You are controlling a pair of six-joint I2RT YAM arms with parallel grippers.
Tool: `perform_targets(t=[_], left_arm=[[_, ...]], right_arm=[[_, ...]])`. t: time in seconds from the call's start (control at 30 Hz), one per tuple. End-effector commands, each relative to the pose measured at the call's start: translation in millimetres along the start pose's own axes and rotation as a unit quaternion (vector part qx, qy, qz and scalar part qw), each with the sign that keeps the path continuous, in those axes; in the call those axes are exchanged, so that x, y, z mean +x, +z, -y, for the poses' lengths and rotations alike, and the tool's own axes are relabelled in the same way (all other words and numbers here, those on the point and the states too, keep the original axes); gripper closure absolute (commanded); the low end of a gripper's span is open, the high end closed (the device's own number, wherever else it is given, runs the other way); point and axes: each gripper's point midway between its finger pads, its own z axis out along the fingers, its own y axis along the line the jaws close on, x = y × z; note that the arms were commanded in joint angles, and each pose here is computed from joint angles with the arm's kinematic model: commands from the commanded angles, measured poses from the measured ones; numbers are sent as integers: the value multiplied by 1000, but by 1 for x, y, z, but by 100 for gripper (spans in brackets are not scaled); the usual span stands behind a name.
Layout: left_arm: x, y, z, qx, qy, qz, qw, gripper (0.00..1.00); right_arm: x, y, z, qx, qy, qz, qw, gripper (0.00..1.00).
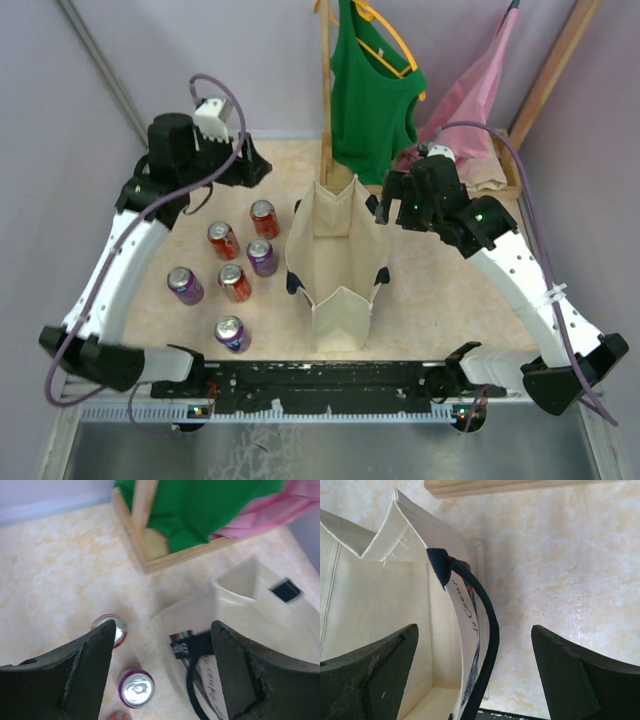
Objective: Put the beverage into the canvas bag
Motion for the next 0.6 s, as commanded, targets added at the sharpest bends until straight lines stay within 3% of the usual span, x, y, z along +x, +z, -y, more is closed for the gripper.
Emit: perform_targets(t=[0.0, 0.17, 0.57], left_arm=[[68, 29, -60, -41, -68, -168, 983, 16], [124, 59, -87, -41, -82, -287, 954, 18], [170, 91, -118, -77, -63, -345, 933, 15]], right_arm=[[-23, -9, -2, 9, -11, 32, 999, 5], [-22, -7, -2, 11, -14, 24, 1000, 4], [-7, -17, 13, 27, 2, 19, 999, 2]])
